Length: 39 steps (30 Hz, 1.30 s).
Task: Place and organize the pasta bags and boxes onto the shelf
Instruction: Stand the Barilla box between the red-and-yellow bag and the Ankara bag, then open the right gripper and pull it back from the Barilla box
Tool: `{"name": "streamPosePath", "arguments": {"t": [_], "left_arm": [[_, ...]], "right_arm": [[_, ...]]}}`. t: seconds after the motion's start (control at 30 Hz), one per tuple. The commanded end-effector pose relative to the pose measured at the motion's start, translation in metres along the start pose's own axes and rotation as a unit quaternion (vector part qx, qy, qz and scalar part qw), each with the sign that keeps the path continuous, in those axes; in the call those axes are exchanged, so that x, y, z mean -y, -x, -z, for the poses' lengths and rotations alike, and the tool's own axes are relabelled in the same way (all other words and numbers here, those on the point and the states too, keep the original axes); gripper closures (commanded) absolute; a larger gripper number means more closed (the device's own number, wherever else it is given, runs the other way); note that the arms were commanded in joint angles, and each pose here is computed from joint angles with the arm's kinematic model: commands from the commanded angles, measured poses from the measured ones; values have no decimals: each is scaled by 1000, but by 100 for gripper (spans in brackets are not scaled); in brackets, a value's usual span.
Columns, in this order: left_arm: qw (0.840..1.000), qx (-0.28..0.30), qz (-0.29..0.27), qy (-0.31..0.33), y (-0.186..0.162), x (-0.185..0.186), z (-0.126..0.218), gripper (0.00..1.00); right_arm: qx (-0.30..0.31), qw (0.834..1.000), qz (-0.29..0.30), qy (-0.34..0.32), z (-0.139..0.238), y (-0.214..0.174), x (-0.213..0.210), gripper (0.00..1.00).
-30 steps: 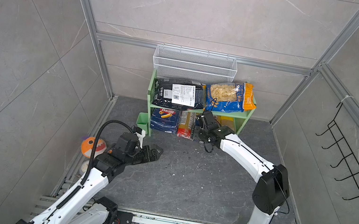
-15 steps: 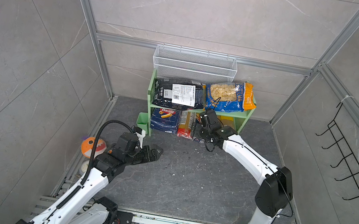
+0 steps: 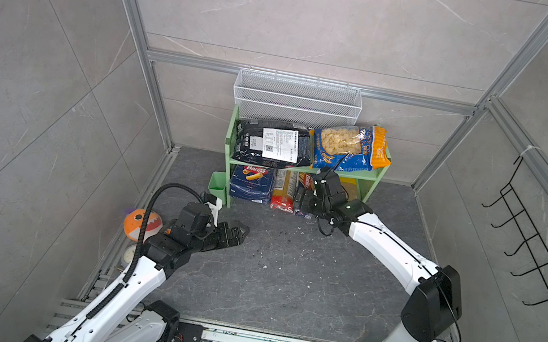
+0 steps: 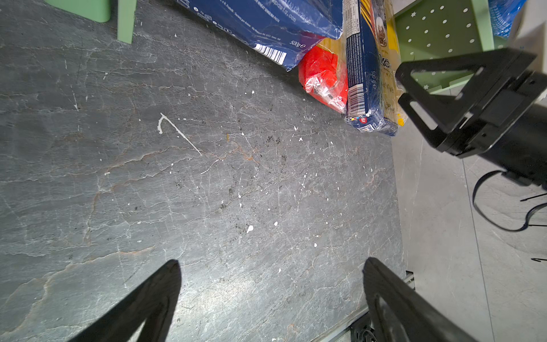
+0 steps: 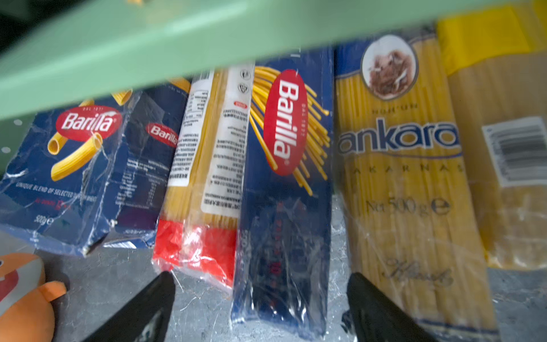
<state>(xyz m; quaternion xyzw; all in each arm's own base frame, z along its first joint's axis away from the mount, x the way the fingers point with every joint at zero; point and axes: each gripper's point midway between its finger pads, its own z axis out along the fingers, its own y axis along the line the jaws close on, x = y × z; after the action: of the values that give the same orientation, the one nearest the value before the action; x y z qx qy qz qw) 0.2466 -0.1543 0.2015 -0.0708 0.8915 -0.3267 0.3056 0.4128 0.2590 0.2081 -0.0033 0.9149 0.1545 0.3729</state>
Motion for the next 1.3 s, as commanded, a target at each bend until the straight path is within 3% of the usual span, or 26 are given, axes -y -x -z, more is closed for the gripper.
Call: {"name": "streamPosePath", "arguments": {"t": [0.0,0.07,0.43,0.6,0.77,0.97,1.17,1.2,1.27], "left_arm": [[1000,17,-16,-7,11,9,5,1],[1000,18,-15,-1,11,7,4,1],[998,41,-16,46,12,-19,-9,0],[996,42,-20,72,3,-38,-30,0],[992,50,-76,88,0,-38,-52,0],[975,53,-176,121,3,-16,-75,0],[966,46,-186,174,13,-22,-93,0],[964,47,-187,183,14,-24,-94,9],[961,52,-185,196,18,-28,-94,8]], "right_arm": [[2,1000,-16,22,21,-5,0,5],[-5,1000,-19,24,28,-15,5,1],[-29,998,33,33,96,-70,31,1],[-42,996,73,-22,114,-93,68,1],[-28,989,97,-111,122,-105,111,1],[15,988,82,-132,134,-112,134,1],[28,985,85,-148,141,-115,145,1],[38,984,81,-156,143,-113,148,1],[64,982,72,-164,149,-109,154,1]]}}
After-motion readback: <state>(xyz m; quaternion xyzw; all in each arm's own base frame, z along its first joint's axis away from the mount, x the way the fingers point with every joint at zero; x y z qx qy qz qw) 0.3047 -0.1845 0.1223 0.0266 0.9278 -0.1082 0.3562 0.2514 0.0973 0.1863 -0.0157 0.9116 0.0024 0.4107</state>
